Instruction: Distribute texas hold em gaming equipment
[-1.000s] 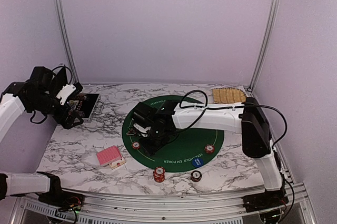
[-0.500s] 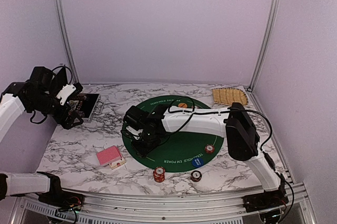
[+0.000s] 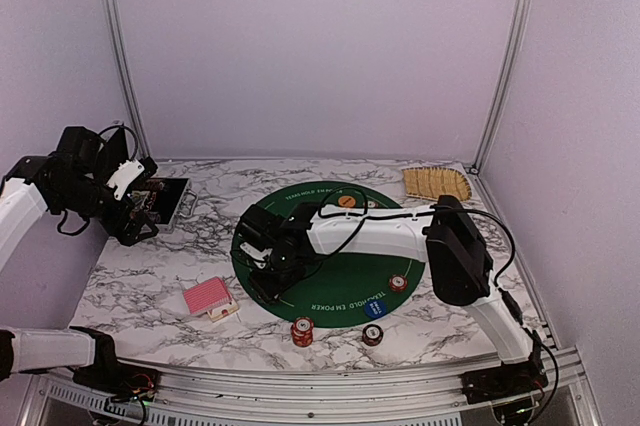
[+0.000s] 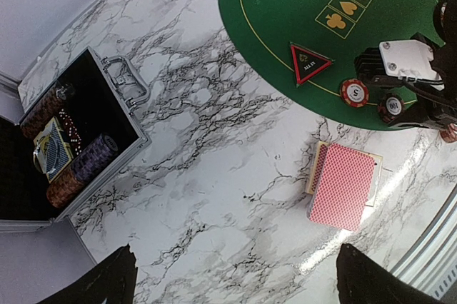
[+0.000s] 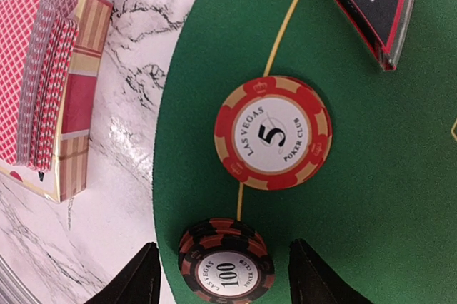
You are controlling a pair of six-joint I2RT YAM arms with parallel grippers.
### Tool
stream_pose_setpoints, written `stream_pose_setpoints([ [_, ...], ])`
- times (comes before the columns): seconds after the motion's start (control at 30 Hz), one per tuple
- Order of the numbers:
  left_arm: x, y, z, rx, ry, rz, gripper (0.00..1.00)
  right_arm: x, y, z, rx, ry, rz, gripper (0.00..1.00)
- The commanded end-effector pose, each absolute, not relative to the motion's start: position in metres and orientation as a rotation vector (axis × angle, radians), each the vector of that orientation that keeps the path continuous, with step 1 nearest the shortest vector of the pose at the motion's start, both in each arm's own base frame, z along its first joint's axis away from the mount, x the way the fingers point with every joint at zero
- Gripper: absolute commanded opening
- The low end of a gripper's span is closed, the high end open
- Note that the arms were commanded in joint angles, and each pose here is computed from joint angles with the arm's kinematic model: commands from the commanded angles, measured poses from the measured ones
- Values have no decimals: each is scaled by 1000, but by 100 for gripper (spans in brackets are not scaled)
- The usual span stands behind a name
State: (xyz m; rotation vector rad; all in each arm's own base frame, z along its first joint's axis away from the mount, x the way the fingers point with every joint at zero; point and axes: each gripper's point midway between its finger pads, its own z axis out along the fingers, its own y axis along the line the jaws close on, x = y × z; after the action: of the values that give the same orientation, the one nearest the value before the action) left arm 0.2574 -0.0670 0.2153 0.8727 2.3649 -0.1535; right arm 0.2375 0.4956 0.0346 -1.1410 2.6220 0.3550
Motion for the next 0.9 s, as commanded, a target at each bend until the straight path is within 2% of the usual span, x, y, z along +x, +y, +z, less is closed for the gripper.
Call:
stream_pose_setpoints([
  [0.0, 251, -70, 215, 884, 2372, -178, 99, 243, 499, 36, -1135, 2596, 358, 61],
  [0.2, 253, -69, 217, 881, 2368, -172, 99, 254, 492, 83, -1069, 2524, 341, 62],
  [0.4, 254, -69, 218, 880, 2368, -168, 99, 244, 448, 128, -995, 2509, 306, 70],
  [0.7, 254, -69, 216, 887, 2371, -165, 99, 191, 338, 120, -895, 2673, 195, 85],
  [0.87, 254, -71, 216, 888, 2369, -181, 99, 166, 299, 105, -863, 2758, 172, 90],
])
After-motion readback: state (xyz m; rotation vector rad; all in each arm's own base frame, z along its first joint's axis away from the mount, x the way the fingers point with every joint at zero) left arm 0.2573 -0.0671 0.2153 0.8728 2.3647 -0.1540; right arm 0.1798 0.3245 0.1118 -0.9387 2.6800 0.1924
